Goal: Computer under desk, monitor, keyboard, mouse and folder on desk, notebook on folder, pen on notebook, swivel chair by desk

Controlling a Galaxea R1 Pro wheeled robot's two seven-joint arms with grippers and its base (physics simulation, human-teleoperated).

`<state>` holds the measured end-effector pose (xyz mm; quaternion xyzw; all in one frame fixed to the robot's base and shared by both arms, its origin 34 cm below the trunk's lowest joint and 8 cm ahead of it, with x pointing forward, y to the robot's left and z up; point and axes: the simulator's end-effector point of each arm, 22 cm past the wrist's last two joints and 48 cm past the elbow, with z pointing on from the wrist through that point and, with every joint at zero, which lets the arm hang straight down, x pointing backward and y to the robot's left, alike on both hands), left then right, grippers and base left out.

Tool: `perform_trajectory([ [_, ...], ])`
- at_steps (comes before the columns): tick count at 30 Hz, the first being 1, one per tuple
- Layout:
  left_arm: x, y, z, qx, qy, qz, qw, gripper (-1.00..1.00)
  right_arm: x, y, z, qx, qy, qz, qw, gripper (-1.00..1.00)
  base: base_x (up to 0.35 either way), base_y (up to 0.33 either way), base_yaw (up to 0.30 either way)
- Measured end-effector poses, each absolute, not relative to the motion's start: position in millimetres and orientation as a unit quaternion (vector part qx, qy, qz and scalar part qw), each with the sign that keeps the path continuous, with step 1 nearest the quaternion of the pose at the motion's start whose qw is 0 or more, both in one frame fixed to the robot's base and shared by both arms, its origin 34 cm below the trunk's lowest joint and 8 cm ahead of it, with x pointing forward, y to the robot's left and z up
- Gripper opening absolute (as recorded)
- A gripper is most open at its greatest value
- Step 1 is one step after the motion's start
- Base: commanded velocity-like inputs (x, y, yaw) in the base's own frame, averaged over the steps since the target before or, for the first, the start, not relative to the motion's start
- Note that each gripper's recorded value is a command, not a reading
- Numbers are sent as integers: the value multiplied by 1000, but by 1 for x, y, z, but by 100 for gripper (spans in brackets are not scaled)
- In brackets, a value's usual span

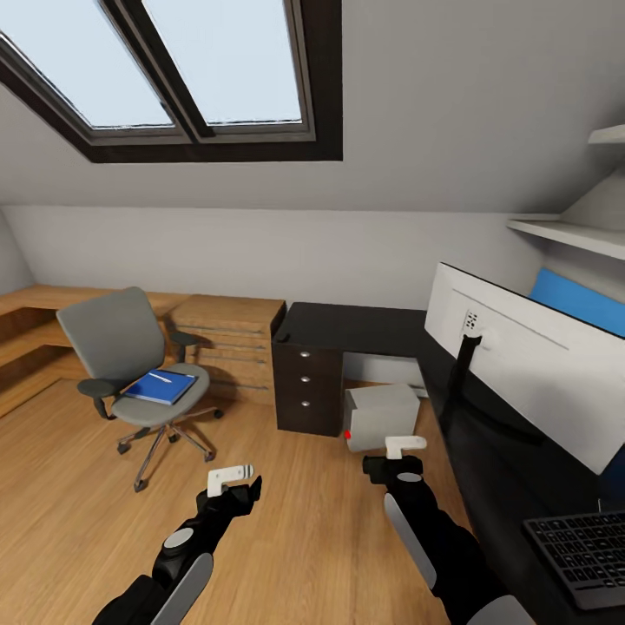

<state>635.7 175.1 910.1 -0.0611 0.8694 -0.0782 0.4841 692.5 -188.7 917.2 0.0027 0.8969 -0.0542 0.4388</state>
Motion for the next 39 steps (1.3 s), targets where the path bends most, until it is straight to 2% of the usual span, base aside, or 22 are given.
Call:
perform_trajectory([
  [16, 636, 175, 910, -61, 869, -78, 484, 100, 696, -192, 924, 5, 893, -55, 447, 100, -1, -5, 0],
  [18, 635, 172, 909, -58, 870, -80, 484, 100, 704, -197, 934, 18, 877, -54, 476, 100, 0, -125, 0],
  [21, 632, 164, 908, -48, 871, -83, 483, 100, 711, -207, 943, 30, 861, -57, 504, 100, 0, -247, 0],
  [29, 628, 156, 906, -38, 872, -86, 481, 100, 712, -213, 942, 33, 858, -61, 509, 100, 0, -301, 0],
  [39, 628, 156, 907, -37, 872, -86, 481, 100, 694, -254, 889, 70, 885, -86, 452, 100, 0, -276, 0],
])
